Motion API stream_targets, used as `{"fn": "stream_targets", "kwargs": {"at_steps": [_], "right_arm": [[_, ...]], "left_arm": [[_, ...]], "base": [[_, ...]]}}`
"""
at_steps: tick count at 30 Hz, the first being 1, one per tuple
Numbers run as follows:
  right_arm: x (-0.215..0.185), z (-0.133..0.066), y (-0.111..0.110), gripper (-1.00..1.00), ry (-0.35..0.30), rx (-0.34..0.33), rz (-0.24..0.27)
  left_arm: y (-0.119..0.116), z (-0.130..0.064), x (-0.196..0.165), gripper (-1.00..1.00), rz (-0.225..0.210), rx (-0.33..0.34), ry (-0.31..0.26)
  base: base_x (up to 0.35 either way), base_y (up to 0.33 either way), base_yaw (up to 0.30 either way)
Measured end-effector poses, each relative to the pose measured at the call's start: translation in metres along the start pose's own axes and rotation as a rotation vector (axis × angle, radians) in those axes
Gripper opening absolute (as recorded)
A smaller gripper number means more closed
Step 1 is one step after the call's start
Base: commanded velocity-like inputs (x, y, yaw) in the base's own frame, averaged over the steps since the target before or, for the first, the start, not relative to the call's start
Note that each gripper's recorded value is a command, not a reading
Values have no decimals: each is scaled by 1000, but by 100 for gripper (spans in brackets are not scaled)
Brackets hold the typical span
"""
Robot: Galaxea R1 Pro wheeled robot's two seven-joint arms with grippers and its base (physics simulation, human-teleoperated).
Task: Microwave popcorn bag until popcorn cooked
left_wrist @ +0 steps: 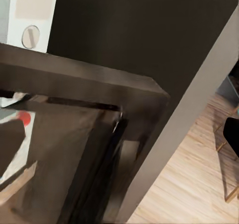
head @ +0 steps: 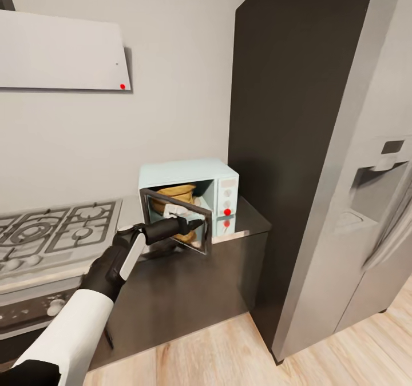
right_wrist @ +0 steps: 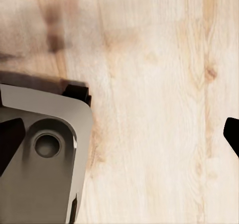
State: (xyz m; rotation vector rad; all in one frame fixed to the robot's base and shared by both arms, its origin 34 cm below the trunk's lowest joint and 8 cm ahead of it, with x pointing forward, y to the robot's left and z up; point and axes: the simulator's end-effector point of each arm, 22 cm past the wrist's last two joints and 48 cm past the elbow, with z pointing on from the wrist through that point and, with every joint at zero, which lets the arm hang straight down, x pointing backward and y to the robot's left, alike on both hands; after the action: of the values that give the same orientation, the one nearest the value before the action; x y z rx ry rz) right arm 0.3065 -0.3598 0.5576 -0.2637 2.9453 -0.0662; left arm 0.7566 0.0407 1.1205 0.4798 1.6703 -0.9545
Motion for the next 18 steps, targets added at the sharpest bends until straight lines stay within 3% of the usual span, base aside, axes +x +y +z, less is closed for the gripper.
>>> {"fn": "stream_targets", "kwargs": {"at_steps": [10, 13, 18], "right_arm": [[-1, 0, 2, 100, -2, -3, 0], [-1, 0, 2, 100, -1, -3, 0], [-1, 0, 2, 100, -1, -3, 0]], "left_arm": [[-5, 4, 0, 100, 2, 8, -1], [-15, 17, 11, 100, -22, 14, 13], [0, 34, 23, 100, -32, -117, 34]], "base": [[241, 0, 0], [108, 0, 0], [9, 0, 0]]}}
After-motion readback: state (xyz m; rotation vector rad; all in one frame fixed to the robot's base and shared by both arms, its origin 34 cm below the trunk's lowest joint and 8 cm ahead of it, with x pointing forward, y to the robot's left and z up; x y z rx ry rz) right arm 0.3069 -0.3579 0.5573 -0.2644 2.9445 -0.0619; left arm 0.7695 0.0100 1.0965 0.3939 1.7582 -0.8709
